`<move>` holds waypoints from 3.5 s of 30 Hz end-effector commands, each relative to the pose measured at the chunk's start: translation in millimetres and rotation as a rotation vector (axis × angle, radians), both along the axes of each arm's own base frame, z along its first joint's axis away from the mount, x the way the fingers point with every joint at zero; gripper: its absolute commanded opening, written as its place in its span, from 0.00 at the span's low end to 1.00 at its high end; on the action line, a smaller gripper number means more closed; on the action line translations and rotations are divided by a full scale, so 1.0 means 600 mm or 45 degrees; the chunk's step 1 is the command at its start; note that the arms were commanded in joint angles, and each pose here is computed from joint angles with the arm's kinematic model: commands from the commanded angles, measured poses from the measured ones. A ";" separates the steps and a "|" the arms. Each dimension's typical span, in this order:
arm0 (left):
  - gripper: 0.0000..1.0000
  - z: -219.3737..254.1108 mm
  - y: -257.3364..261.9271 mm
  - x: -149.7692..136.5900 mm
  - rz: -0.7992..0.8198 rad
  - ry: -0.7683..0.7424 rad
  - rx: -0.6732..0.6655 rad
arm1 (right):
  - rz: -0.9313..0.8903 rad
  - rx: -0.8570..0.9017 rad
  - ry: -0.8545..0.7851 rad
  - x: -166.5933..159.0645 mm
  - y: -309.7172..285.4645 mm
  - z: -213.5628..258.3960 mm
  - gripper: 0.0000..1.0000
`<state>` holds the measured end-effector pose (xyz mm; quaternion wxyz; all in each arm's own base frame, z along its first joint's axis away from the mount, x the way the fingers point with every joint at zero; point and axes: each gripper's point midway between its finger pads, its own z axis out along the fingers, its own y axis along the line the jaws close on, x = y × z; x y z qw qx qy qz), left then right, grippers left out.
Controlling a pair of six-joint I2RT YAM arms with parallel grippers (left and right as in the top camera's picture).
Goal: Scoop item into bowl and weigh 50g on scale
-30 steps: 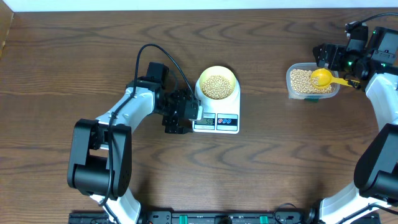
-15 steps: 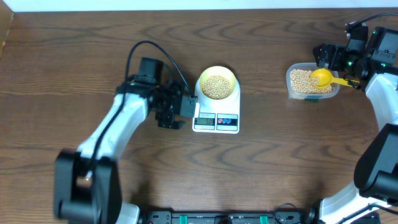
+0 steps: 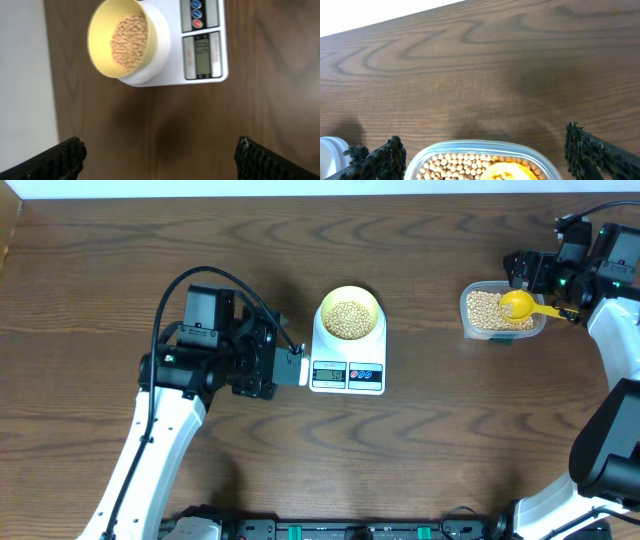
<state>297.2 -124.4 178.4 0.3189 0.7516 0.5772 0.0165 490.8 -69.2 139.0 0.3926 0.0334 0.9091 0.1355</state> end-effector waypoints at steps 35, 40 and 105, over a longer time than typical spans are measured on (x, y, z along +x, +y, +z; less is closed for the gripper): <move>0.98 -0.128 0.058 -0.008 1.183 0.194 -1.102 | 0.001 -0.001 -0.001 0.001 0.002 0.002 0.99; 0.98 -0.148 0.067 -0.037 1.182 0.156 -1.123 | 0.001 -0.001 -0.002 0.001 0.002 0.002 0.99; 0.98 -0.069 0.224 -0.089 1.657 -0.505 -1.345 | 0.001 -0.001 -0.002 0.001 0.002 0.002 0.99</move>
